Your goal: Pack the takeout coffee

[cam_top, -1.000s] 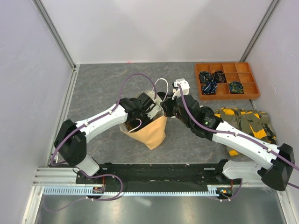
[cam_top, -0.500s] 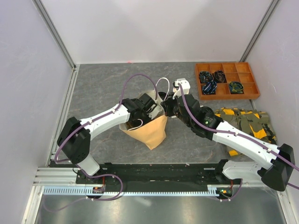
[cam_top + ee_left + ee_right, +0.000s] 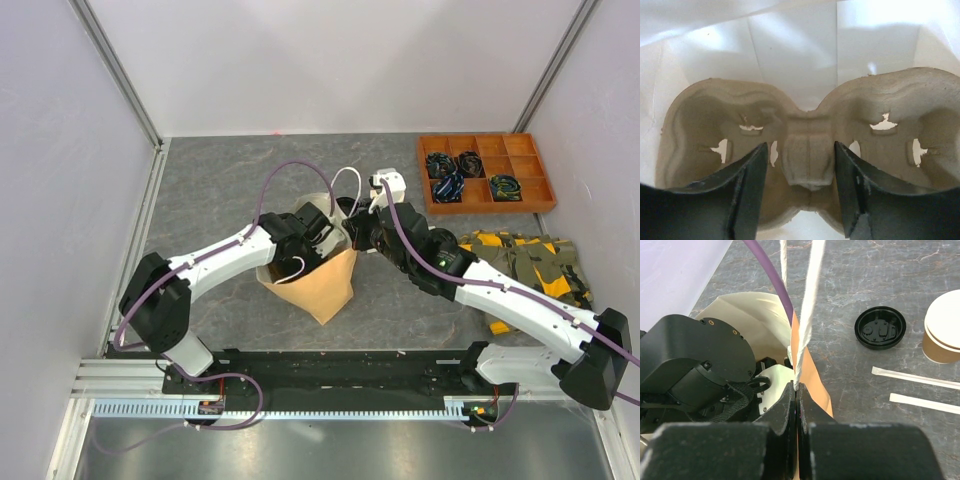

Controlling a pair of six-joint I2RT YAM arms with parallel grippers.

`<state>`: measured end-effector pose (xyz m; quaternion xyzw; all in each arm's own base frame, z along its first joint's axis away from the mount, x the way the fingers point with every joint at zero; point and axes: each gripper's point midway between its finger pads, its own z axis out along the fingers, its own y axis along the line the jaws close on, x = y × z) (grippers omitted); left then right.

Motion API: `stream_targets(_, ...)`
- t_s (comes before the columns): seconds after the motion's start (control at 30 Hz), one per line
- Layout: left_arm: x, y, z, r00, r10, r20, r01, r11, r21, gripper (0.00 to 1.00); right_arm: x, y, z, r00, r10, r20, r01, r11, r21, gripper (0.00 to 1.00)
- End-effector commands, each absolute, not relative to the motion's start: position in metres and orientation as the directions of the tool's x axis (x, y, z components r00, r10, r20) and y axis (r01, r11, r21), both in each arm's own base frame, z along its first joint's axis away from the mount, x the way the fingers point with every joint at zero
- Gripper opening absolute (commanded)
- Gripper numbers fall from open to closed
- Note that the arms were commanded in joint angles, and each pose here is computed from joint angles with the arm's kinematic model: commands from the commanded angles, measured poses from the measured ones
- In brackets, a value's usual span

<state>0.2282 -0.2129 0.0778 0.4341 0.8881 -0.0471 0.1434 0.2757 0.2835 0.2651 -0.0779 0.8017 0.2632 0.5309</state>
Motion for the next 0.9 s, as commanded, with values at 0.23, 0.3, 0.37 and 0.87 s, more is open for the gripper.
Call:
stream_targets(0.23, 0.214, -0.195, 0.108, -0.621, 0.71, -0.333, 0.743, 0.668, 0.038, 0.88, 0.265, 0.297, 0.29, -0.389, 0.221, -0.894, -0.48, 0.78, 0.402, 0.0)
stream_targets(0.3, 0.215, -0.196, 0.106, -0.62, 0.702, -0.35, 0.739, 0.673, 0.042, 1.0, 0.265, 0.298, 0.29, -0.388, 0.22, -0.895, -0.486, 0.776, 0.401, 0.0)
stream_targets(0.37, 0.215, -0.197, 0.108, -0.618, 0.692, -0.374, 0.735, 0.677, 0.039, 1.0, 0.264, 0.299, 0.289, -0.39, 0.214, -0.896, -0.49, 0.775, 0.398, 0.0)
stream_targets(0.87, 0.216, -0.217, 0.141, -0.568, 0.601, -0.562, 0.738, 0.674, -0.026, 1.0, 0.26, 0.303, 0.286, -0.365, 0.162, -0.917, -0.525, 0.777, 0.347, 0.0)
